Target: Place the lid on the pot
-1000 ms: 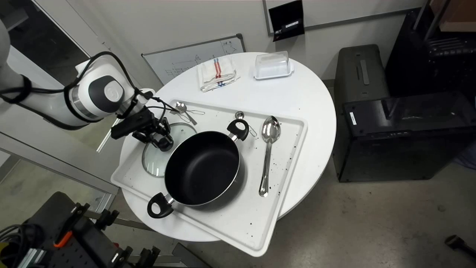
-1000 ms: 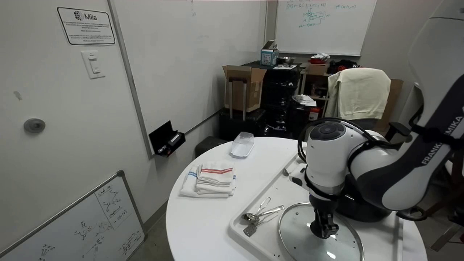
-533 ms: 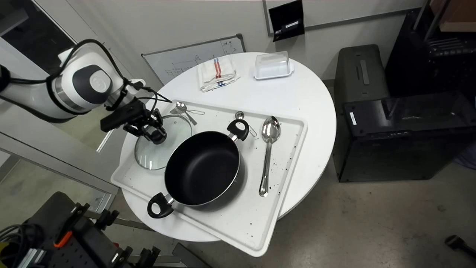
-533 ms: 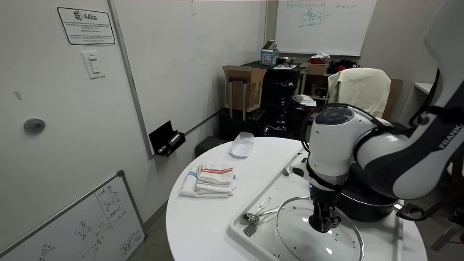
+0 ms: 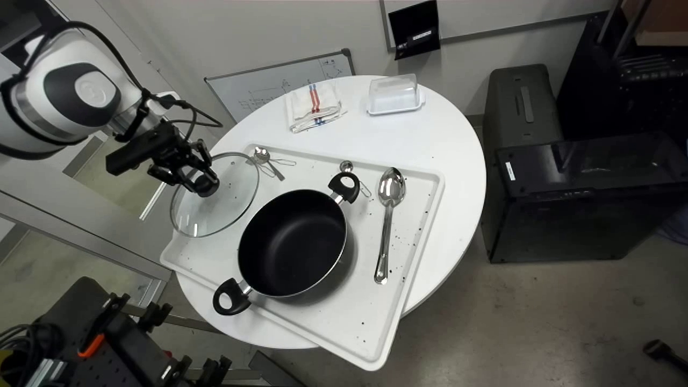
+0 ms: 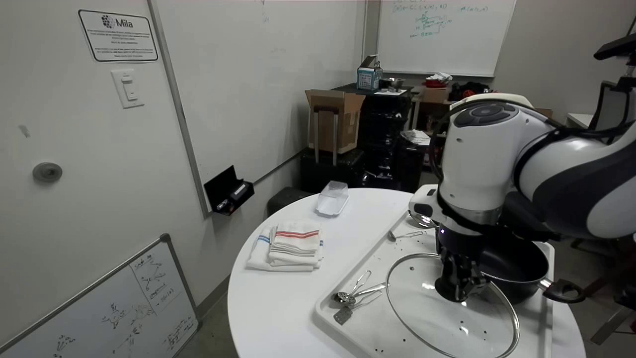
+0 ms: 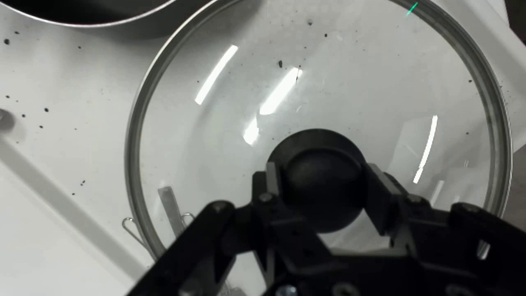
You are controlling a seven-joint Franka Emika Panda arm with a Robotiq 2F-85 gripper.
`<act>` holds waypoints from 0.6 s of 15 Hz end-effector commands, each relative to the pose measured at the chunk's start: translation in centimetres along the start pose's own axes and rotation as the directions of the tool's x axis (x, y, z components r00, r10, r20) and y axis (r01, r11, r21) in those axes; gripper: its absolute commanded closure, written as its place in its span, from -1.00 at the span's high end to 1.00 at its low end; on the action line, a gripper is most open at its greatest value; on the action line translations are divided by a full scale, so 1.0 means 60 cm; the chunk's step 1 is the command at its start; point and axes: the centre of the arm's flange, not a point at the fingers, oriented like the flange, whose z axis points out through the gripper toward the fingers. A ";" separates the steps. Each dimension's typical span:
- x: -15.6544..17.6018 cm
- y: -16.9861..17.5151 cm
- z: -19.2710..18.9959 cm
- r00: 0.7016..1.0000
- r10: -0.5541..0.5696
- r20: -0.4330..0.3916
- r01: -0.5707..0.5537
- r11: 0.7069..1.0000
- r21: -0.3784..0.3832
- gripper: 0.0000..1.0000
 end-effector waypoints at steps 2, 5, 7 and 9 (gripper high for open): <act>-0.052 0.014 -0.082 1.000 0.012 0.013 -0.012 1.000 -0.020 -0.50; -0.088 0.041 -0.099 0.999 0.052 0.002 -0.052 0.998 -0.035 -0.50; -0.115 0.062 -0.108 0.997 0.083 -0.001 -0.083 0.996 -0.038 -0.50; -0.149 0.091 -0.114 0.994 0.109 -0.002 -0.109 0.994 -0.028 -0.50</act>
